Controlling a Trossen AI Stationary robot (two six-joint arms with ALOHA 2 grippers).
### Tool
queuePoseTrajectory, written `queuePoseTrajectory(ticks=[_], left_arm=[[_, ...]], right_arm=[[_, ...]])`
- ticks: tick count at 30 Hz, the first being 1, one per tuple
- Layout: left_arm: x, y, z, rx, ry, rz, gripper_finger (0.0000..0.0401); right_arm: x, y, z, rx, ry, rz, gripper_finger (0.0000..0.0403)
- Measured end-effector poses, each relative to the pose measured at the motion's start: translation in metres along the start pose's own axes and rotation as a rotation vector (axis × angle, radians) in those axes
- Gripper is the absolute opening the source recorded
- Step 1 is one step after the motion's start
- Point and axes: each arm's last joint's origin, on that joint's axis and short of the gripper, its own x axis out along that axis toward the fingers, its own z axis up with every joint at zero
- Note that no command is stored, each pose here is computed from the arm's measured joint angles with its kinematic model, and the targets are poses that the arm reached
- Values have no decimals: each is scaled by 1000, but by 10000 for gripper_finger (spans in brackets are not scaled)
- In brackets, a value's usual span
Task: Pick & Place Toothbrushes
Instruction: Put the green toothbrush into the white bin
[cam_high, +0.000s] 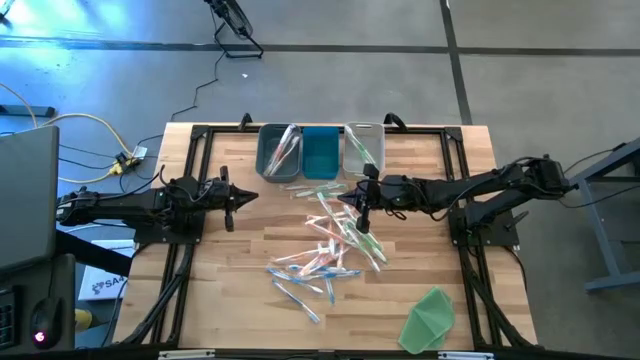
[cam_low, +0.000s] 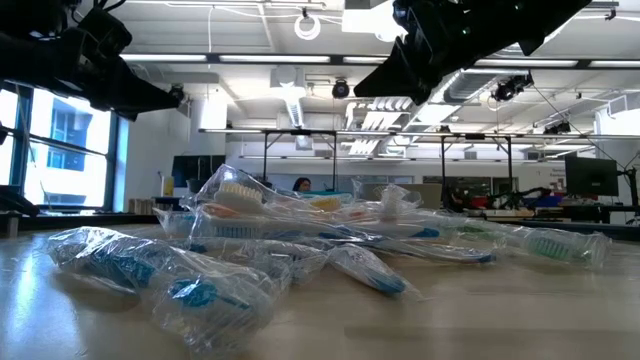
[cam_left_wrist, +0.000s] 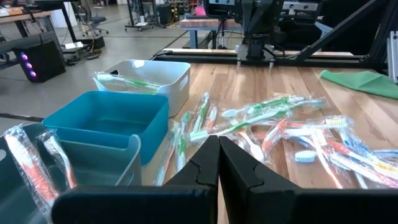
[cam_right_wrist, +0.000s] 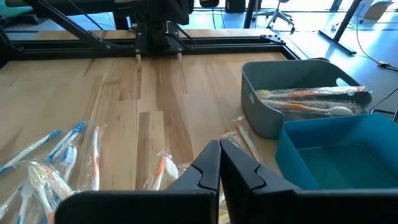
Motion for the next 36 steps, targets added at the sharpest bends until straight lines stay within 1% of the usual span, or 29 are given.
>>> queuePoseTrajectory(ticks=[8, 13, 20, 24, 26, 28, 30, 32, 36], left_arm=[[0, 0, 0, 0, 0, 0, 1], [0, 0, 0, 0, 0, 1, 1], [0, 0, 0, -4, -1, 1, 1], [0, 0, 0, -4, -1, 1, 1], [0, 0, 0, -4, -1, 2, 1], [0, 0, 0, -4, -1, 3, 1], [0, 0, 0, -4, -1, 6, 1], [0, 0, 0, -4, -1, 7, 1], [0, 0, 0, -4, -1, 6, 1]], right_arm=[[0, 0, 0, 2, 0, 0, 2], [1, 0, -1, 63, 4, 0, 2], [18, 2, -20, 60, 88, -14, 2], [27, 2, -30, 52, 125, -73, 2], [29, 2, -33, 49, 136, -82, 6], [32, 2, -37, 47, 150, -77, 19], [35, 3, -40, 60, 159, -67, 42], [38, 4, -44, 98, 163, -56, 72], [45, 5, -51, 152, 196, 19, 134]])
